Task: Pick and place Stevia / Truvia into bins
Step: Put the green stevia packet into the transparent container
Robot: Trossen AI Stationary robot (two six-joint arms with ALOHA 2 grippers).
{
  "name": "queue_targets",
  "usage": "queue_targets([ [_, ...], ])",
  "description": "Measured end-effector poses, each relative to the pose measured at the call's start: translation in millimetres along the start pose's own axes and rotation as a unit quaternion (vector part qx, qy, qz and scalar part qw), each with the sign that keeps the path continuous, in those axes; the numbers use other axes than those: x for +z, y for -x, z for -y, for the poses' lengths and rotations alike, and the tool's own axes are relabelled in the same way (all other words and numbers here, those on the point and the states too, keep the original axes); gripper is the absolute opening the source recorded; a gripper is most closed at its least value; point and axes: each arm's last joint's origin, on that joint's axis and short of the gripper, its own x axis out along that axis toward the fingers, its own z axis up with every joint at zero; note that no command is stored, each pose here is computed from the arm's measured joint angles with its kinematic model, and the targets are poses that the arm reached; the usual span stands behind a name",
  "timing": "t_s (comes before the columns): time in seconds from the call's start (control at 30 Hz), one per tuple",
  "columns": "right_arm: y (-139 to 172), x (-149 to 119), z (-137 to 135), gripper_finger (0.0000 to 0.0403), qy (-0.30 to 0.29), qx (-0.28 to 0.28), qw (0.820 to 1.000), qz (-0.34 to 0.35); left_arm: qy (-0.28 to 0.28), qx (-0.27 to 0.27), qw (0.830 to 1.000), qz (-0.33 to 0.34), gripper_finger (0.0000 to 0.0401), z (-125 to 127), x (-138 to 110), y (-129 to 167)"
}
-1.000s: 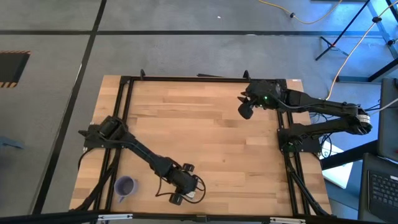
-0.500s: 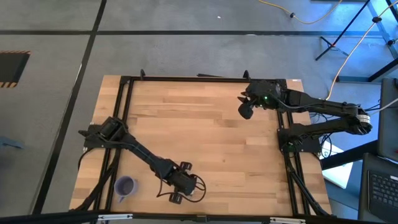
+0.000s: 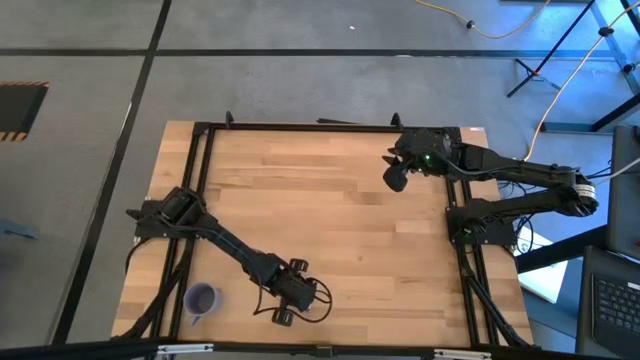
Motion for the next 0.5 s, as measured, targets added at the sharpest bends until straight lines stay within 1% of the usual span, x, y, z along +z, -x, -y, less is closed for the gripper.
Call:
queue_targets([
  [0.2, 1, 0, -4, 0.0131, 0.020, 0.008, 1.000, 0.004, -0.011, 0.004, 1.000, -0.005, 0.0001, -2, -1, 15],
  [0.37, 2, -1, -7, 0.0131, 0.025, 0.015, 1.000, 0.004, -0.018, 0.006, 1.000, 0.021, 0.0001, -2, 4, 27],
  [0.5, 3, -1, -10, 0.0131, 0.028, 0.023, 0.999, 0.004, -0.013, 0.013, 0.999, 0.042, 0.0002, -5, 8, 39],
])
